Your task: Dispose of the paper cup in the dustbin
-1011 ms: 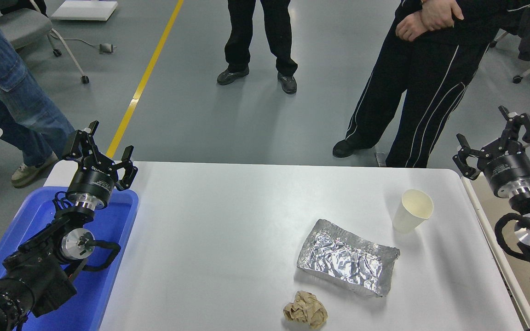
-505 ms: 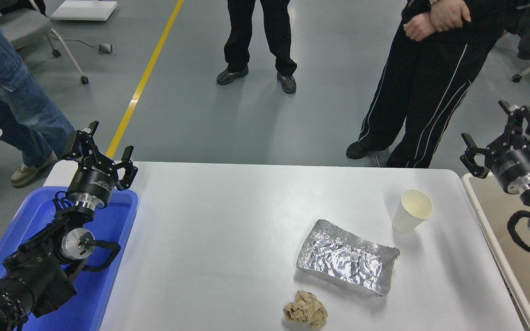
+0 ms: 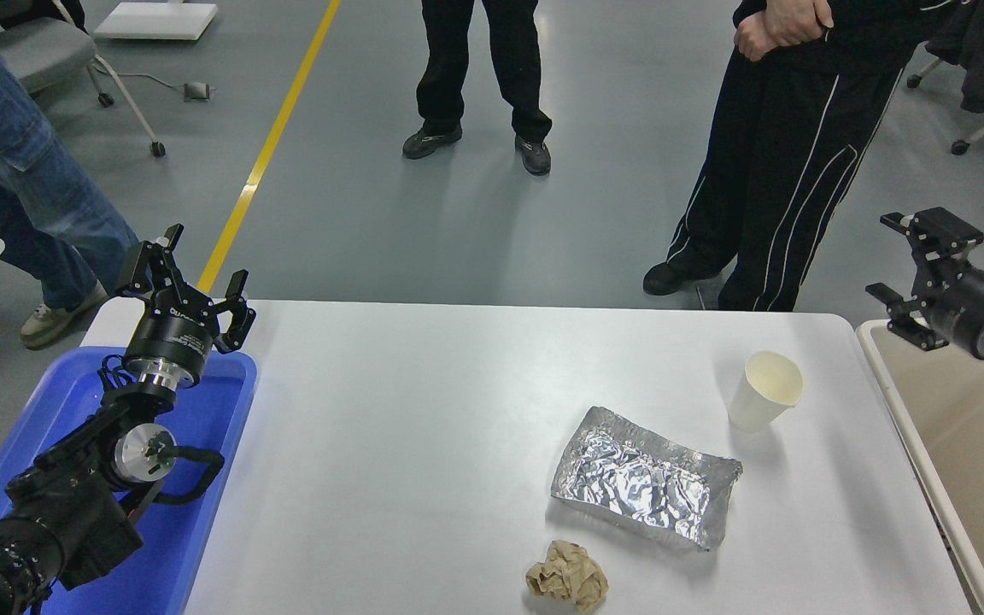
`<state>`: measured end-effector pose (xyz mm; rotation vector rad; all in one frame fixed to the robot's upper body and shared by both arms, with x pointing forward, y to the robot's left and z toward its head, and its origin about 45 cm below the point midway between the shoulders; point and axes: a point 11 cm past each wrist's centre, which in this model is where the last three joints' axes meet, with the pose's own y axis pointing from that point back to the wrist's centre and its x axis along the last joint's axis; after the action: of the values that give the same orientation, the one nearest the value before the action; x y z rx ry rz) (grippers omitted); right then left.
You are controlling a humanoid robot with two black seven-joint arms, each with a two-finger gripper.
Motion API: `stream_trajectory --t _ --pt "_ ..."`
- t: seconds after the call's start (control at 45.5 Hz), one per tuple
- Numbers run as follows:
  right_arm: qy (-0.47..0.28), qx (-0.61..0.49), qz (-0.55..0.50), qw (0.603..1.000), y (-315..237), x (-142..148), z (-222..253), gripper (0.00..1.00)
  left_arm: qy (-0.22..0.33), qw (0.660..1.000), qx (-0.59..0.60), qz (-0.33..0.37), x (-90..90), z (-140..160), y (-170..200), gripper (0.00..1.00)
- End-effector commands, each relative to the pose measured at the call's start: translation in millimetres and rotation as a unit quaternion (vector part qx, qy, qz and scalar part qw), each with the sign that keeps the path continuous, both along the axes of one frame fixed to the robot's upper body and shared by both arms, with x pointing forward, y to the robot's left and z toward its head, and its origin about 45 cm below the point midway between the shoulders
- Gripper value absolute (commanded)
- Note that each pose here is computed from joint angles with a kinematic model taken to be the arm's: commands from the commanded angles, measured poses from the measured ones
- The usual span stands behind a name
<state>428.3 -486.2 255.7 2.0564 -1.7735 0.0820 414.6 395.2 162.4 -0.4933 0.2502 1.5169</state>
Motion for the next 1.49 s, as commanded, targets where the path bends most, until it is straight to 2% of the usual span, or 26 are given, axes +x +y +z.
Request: stream_trajectory --t 0.0,0.22,0.418,0.659,0.879,1.165,1.473 --pt "0.028 -0.138 0.049 0.989 -13 2 28 1.00 0.000 1.000 0.000 0.000 0.0 0 0 1.00" --pt "0.055 -0.245 0.111 0.961 -4 9 43 1.00 0.000 1.000 0.000 0.000 0.0 0 0 1.00" --pt "0.075 -0.343 0.174 0.920 9 15 47 1.00 0.000 1.000 0.000 0.000 0.0 0 0 1.00" --pt "0.094 -0.415 0.255 0.868 47 26 29 1.00 0.000 1.000 0.000 0.000 0.0 0 0 1.00" --pt "0.123 -0.433 0.311 0.837 78 25 -7 1.00 0.000 1.000 0.000 0.000 0.0 0 0 1.00" --pt "0.164 -0.452 0.342 0.807 81 12 -38 1.00 0.000 1.000 0.000 0.000 0.0 0 0 1.00" --pt "0.187 -0.442 0.356 0.802 82 -4 -71 1.00 0.000 1.000 0.000 0.000 0.0 0 0 1.00"
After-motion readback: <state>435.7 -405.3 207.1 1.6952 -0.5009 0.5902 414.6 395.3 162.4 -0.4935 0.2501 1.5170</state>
